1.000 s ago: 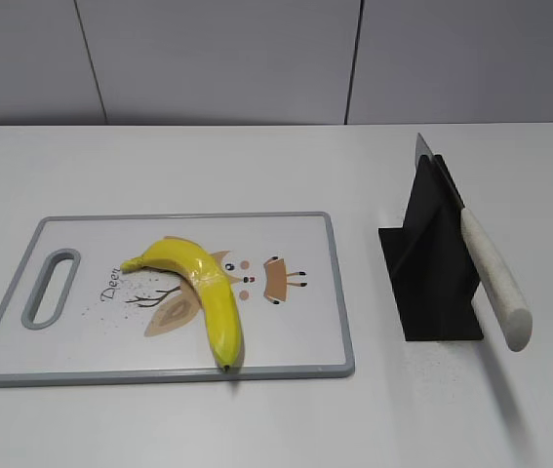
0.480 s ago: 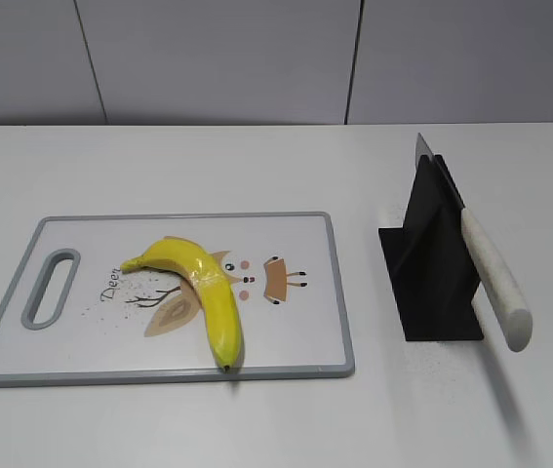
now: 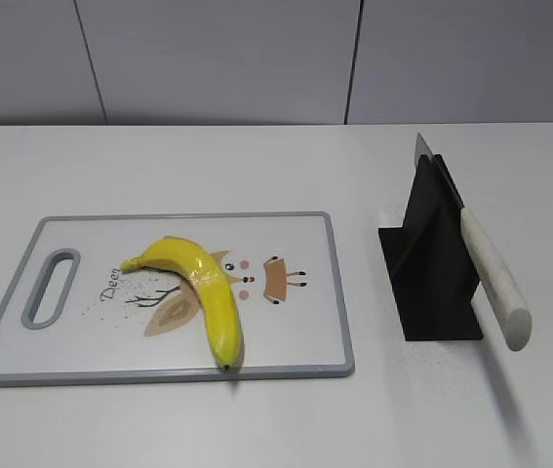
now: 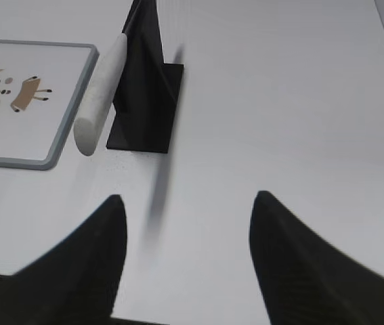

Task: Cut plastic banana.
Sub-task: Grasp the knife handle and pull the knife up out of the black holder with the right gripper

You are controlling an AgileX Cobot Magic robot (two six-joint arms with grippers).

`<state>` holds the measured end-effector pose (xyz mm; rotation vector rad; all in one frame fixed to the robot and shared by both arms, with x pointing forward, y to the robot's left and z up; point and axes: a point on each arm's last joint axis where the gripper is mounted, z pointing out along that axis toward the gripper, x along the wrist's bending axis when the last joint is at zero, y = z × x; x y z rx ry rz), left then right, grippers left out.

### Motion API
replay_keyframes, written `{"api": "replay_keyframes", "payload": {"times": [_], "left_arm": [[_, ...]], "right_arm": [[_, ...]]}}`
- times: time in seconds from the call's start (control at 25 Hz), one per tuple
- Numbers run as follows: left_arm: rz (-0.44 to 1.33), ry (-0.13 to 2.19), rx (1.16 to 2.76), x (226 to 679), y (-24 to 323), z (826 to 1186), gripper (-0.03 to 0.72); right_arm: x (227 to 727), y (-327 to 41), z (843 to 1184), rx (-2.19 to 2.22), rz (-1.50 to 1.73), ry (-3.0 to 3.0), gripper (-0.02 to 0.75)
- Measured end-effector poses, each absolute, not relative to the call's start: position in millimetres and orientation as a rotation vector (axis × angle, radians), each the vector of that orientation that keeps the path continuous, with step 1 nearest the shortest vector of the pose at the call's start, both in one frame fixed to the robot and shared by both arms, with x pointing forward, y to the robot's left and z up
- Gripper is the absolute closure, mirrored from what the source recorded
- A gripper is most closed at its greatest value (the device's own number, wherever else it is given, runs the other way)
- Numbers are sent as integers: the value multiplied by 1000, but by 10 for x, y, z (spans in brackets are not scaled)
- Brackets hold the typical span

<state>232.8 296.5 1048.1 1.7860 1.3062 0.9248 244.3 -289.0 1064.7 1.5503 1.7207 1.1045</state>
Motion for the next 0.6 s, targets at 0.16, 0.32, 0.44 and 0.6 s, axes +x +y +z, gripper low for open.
{"api": "replay_keyframes", "payload": {"times": [0.16,0.32,0.44,0.6], "left_arm": [[925,1306,1786,2328,2965,10481,199],[925,1306,1786,2328,2965,10481,199],[925,1306,1786,2328,2965,10481,199],[925,1306,1786,2328,2965,10481,199]], "right_arm": [[2689,-2867,10882,1618,1020,1788,286],[2994,-2817,11038,1709,935,1878,286],[3239,-2780,11078,1780,857,1948,286],[3551,-2699,11036,1828,765,2057,286]]}}
